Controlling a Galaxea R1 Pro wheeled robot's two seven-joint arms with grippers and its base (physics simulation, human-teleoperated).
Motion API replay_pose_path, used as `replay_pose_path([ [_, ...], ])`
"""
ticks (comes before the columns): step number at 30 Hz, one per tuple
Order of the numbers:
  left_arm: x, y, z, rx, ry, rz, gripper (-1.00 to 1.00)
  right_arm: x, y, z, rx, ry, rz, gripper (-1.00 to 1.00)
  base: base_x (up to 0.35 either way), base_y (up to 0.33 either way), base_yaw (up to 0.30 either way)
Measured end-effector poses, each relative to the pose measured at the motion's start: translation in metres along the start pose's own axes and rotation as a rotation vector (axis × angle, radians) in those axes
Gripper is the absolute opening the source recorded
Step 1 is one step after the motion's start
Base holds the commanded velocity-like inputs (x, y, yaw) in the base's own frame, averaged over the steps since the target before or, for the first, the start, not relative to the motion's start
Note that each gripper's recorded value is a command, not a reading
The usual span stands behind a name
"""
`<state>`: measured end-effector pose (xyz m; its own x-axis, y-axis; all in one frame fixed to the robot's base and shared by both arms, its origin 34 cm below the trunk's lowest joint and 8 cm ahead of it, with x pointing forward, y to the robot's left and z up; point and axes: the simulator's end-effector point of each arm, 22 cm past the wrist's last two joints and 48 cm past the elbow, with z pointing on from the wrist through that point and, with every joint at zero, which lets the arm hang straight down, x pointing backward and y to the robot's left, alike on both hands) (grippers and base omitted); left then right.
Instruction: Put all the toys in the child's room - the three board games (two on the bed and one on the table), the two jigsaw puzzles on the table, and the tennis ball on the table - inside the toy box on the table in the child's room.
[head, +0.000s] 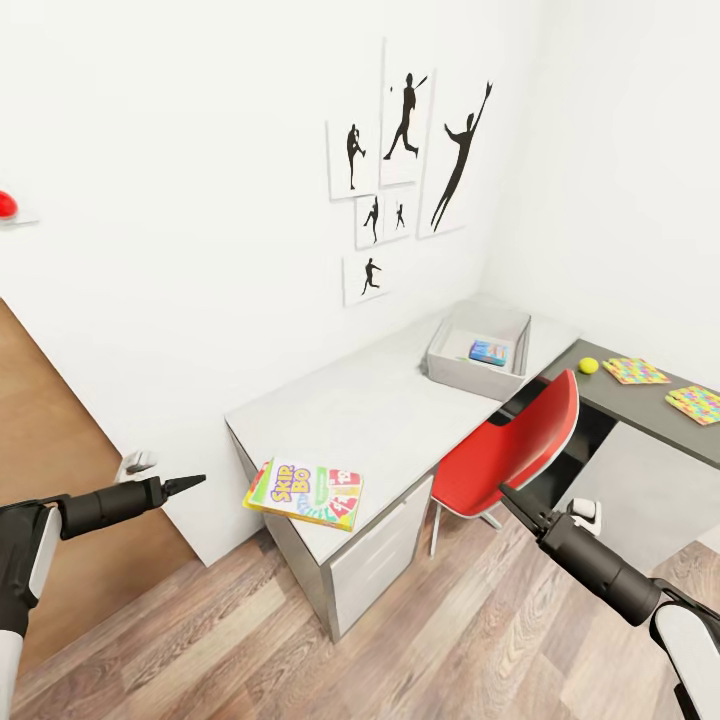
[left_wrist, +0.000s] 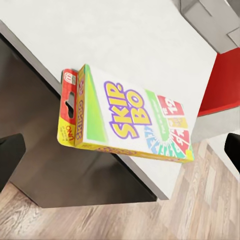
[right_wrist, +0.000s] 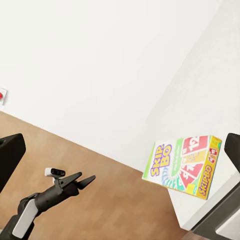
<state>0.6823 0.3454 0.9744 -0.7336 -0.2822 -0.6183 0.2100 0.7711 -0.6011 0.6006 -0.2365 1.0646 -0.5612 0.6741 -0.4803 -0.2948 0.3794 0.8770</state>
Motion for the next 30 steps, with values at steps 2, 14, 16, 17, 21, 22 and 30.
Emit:
replay_pose_path([
  [2, 0.000, 0.000, 0.000, 0.000, 0.001, -0.002, 1.00, 0.000, 0.000, 0.000, 0.000, 0.000, 0.001, 1.00, 0.000, 0.000, 0.000],
  [14, 0.001, 0.003, 0.003, -0.001, 0.003, -0.005, 1.00, 0.001, -0.003, 0.003, -0.004, 0.000, -0.001, 1.00, 0.000, 0.000, 0.000],
  [16, 0.001, 0.004, 0.004, 0.000, 0.003, -0.005, 1.00, 0.001, -0.004, 0.003, -0.006, 0.000, -0.002, 1.00, 0.000, 0.000, 0.004],
  [17, 0.001, 0.004, 0.005, 0.000, 0.003, -0.005, 1.00, 0.001, -0.004, 0.004, -0.008, -0.001, -0.002, 1.00, 0.000, 0.000, 0.047],
  [21, 0.001, 0.006, 0.008, 0.002, 0.002, -0.006, 1.00, 0.006, 0.008, 0.007, -0.071, 0.007, 0.000, 1.00, 0.000, 0.000, 0.045],
  [22, 0.001, 0.006, 0.008, 0.002, 0.001, -0.006, 1.00, 0.007, 0.011, 0.009, -0.090, 0.010, 0.002, 1.00, 0.000, 0.000, 0.025],
  [30, -0.003, 0.009, 0.008, 0.001, -0.013, -0.007, 1.00, 0.007, 0.039, 0.012, -0.227, -0.022, -0.049, 1.00, 0.000, 0.000, 0.007],
])
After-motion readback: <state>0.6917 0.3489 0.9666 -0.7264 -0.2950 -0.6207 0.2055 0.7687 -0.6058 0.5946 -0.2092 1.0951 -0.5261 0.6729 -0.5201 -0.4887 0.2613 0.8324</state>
